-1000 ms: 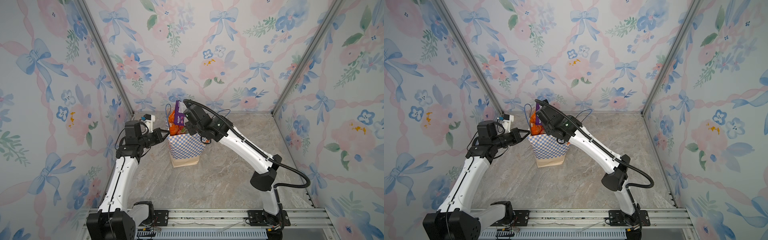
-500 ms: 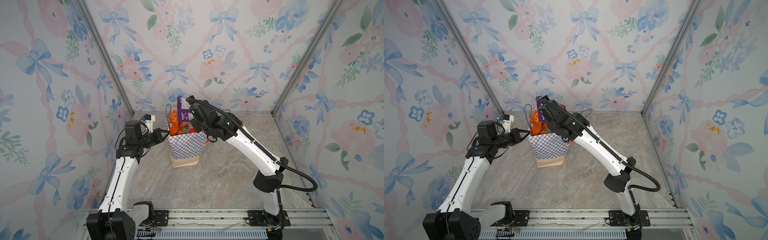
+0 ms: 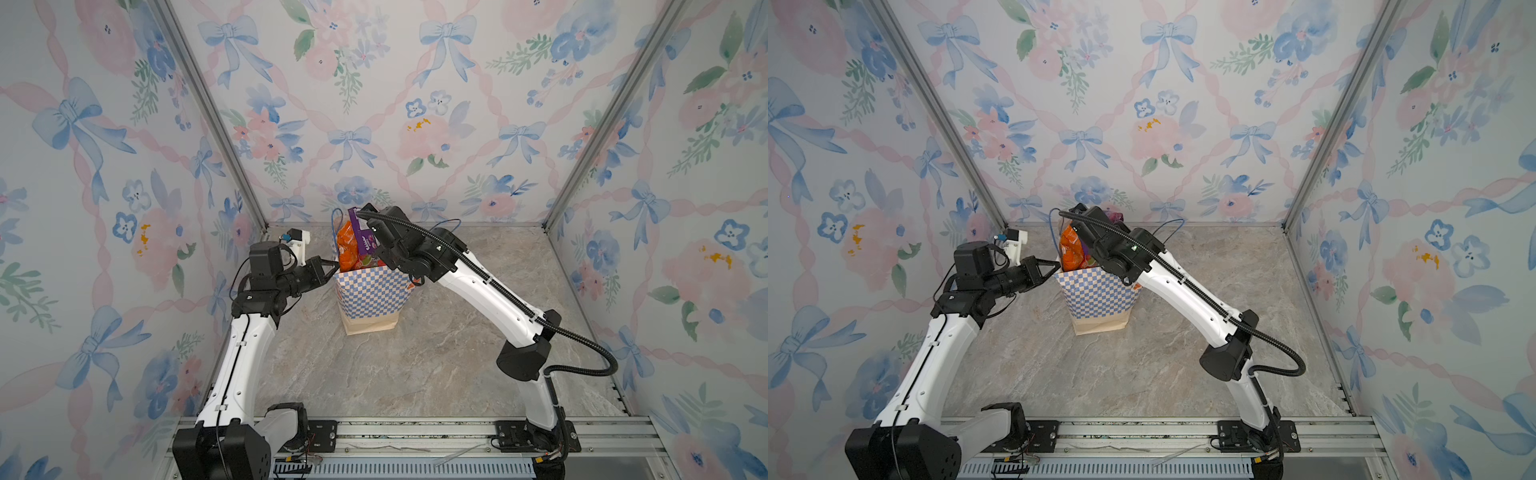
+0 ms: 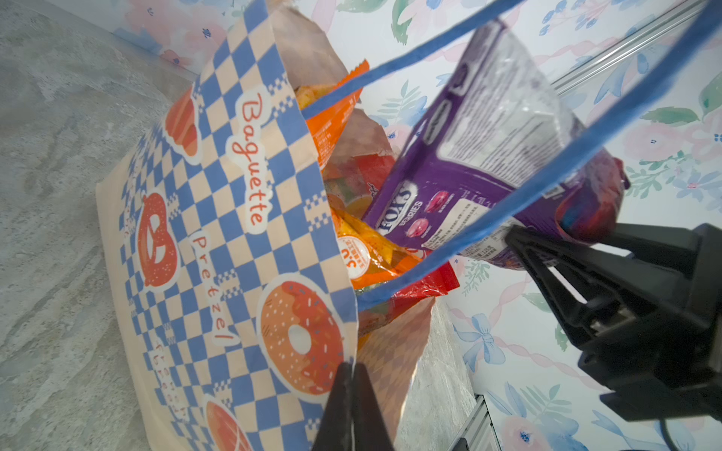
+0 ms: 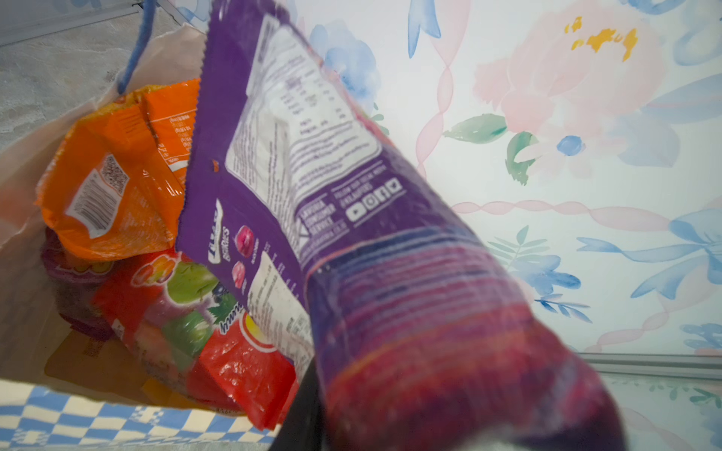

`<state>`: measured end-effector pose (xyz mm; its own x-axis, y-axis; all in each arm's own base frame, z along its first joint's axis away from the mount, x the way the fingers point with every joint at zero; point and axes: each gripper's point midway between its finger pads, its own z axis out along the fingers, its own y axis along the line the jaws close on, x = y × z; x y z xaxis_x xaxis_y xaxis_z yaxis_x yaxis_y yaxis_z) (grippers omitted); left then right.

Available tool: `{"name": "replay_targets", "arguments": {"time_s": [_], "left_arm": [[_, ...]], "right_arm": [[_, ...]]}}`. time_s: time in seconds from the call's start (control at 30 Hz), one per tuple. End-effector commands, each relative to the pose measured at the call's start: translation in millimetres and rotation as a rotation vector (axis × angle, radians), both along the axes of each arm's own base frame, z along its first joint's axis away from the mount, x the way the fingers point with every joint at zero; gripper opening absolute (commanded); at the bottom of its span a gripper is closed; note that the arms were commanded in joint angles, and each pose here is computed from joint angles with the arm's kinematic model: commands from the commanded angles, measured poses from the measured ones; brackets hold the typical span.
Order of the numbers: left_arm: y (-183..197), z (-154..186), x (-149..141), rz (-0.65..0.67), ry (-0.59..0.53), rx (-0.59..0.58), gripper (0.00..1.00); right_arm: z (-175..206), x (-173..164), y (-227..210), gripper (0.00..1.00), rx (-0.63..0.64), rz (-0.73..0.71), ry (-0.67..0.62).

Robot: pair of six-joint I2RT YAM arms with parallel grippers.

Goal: Place the snacks into the paper bag
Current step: Place the snack in the paper bag.

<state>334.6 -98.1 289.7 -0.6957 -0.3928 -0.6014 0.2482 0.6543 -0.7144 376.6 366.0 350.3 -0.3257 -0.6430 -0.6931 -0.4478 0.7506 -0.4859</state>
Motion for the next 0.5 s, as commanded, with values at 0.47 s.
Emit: {"name": "replay_targets", "arguments": {"time_s": [0.47], "left_arm": [[-7.2, 23.2, -3.0, -0.042, -0.079, -0.012, 0.0]], "right_arm": [[16.7, -3.7, -14.5, 0.65, 0.178, 0.011, 0.094]]}}
